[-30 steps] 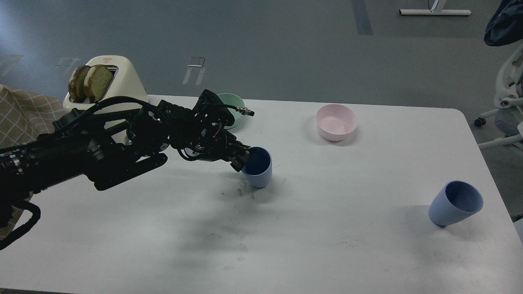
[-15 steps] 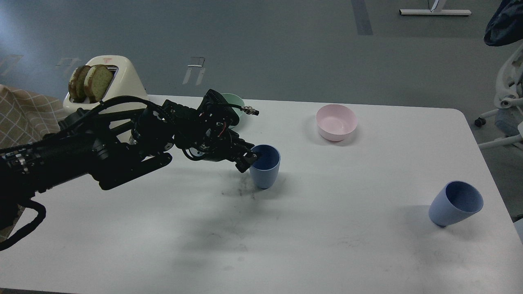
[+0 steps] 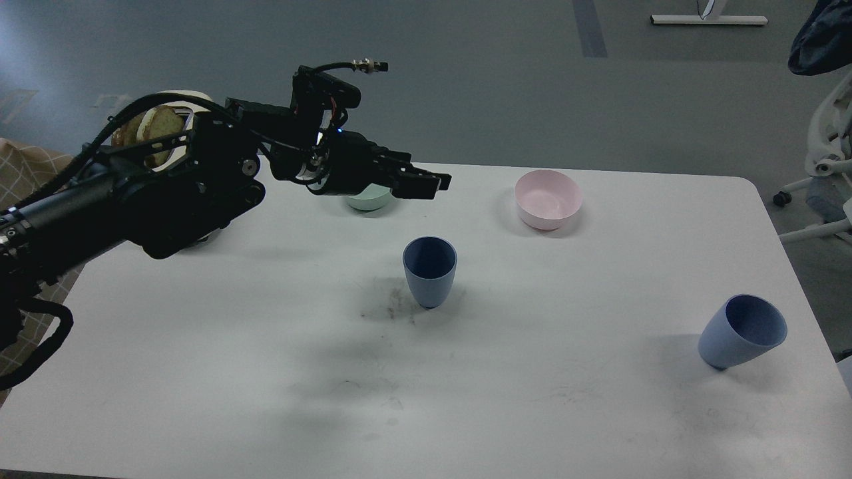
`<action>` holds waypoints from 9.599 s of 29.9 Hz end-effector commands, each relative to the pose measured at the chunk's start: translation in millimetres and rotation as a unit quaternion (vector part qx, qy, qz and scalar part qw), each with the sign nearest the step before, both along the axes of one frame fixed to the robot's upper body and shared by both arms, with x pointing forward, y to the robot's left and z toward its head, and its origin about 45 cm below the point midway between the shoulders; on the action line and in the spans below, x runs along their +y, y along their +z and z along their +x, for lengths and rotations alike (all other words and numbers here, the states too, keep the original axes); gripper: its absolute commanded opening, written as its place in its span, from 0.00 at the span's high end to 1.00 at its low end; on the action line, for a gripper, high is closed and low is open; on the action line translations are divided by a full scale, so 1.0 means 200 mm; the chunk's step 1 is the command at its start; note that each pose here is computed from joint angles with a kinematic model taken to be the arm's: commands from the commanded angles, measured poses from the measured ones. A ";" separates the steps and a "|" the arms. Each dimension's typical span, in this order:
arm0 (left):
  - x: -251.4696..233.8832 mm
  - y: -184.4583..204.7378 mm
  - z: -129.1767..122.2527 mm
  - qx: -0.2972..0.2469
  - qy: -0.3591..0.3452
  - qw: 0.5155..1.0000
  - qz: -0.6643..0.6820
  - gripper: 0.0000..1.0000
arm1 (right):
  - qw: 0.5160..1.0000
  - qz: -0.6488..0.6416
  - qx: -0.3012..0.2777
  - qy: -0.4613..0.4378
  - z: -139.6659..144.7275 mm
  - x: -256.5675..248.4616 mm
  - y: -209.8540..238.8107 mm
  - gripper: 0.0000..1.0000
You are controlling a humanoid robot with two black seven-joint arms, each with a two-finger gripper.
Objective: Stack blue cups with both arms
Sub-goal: 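Release the cup and retract the left arm up and away, then reach the right gripper to the other blue cup and grasp it, then lift the blue cup with the right gripper over the standing cup, then lower the held cup into the standing blue cup and release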
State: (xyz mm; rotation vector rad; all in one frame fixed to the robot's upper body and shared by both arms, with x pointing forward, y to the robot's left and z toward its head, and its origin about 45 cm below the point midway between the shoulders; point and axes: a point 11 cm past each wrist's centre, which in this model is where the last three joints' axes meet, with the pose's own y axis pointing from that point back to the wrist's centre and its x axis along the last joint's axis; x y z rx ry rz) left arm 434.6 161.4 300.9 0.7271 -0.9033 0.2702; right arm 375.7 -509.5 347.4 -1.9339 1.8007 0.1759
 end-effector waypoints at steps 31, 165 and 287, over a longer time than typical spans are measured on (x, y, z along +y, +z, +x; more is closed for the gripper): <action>1.17 0.56 0.08 0.100 0.234 0.687 -0.681 0.02 | 0.956 -0.283 -0.027 -0.075 -0.19 -0.22 0.65 0.00; 0.98 0.37 0.11 0.149 0.231 0.681 -0.679 0.02 | 0.535 -0.772 0.262 0.221 -0.66 0.39 -0.80 0.68; 1.07 0.40 0.09 0.133 0.242 0.689 -0.670 0.02 | 0.431 -0.811 -0.148 0.367 -0.03 2.05 -0.43 1.00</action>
